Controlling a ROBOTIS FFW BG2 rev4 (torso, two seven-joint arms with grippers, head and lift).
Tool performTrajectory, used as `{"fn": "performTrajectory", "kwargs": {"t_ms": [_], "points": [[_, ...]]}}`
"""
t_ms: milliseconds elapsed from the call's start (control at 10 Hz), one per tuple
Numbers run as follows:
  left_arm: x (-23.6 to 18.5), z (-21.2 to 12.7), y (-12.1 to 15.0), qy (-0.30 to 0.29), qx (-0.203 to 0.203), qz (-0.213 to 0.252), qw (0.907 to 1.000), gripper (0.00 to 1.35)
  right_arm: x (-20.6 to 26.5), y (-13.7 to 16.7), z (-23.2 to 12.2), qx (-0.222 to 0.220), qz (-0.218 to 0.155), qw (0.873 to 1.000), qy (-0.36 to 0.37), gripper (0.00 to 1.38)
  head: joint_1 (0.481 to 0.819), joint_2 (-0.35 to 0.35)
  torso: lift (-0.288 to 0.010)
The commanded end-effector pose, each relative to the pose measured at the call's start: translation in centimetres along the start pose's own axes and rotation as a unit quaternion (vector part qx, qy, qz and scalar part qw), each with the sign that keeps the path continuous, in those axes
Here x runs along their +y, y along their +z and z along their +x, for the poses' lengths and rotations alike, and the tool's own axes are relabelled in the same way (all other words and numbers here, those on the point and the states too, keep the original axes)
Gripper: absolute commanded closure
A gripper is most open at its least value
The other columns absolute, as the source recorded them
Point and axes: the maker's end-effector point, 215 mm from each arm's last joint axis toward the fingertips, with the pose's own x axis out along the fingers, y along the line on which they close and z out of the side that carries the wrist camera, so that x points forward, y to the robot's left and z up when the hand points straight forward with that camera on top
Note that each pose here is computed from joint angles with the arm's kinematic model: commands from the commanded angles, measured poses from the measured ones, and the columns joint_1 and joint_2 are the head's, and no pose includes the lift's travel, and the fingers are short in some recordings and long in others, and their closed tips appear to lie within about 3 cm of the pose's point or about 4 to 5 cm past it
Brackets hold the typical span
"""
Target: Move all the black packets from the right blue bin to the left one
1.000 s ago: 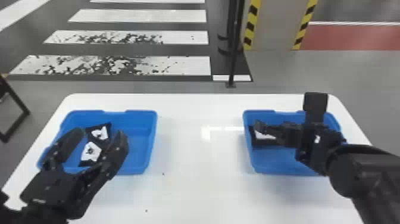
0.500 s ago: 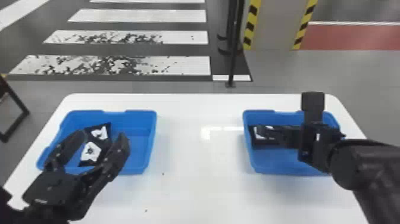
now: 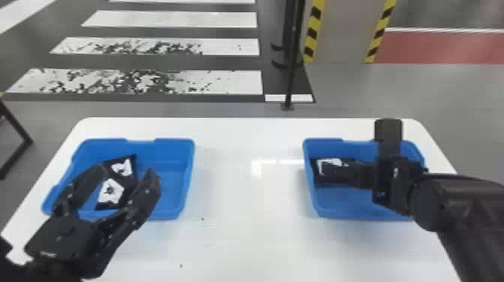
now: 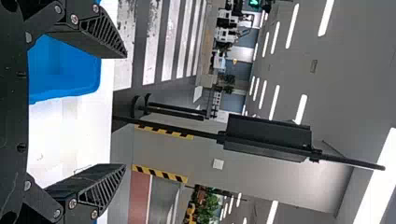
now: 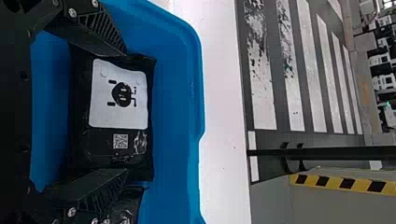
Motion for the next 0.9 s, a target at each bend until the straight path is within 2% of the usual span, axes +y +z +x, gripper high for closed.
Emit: {"fn": "performTrajectory", "kwargs": {"t_ms": [0,200,300,400,600,800], "points": [[0.1,0.0,0.2,0.000,-0.005,0.002,1.0000,0.21,-0.5,-1.1,0.6,0.021,0.010,1.000,-0.001,0.17,0.695,-0.013,-0.140],[0.2,0.0,-0.2,0.001,-0.003,0.002,1.0000,0.21,-0.6,-1.6,1.8,0.022,0.015,1.000,0.011,0.40,0.695,-0.015,-0.140],[0.3,0.0,-0.1,0.002,-0.005,0.002,1.0000,0.21,0.4,-1.6,2.1,0.019,0.011,0.999,0.024,0.78,0.695,-0.012,-0.140],[0.3,0.0,-0.1,0.003,-0.006,0.002,1.0000,0.21,1.2,-1.2,2.1,0.010,0.017,0.999,0.036,1.04,0.695,-0.006,-0.140],[0.4,-0.1,-0.3,0.003,-0.006,0.001,1.0000,0.21,1.6,-1.1,2.2,0.002,0.026,0.999,0.044,1.14,0.695,0.007,-0.140],[0.5,-0.1,0.1,0.004,-0.015,0.001,0.9999,0.21,3.0,-1.1,1.6,-0.018,0.042,0.997,0.070,1.18,0.695,0.017,-0.140]]}}
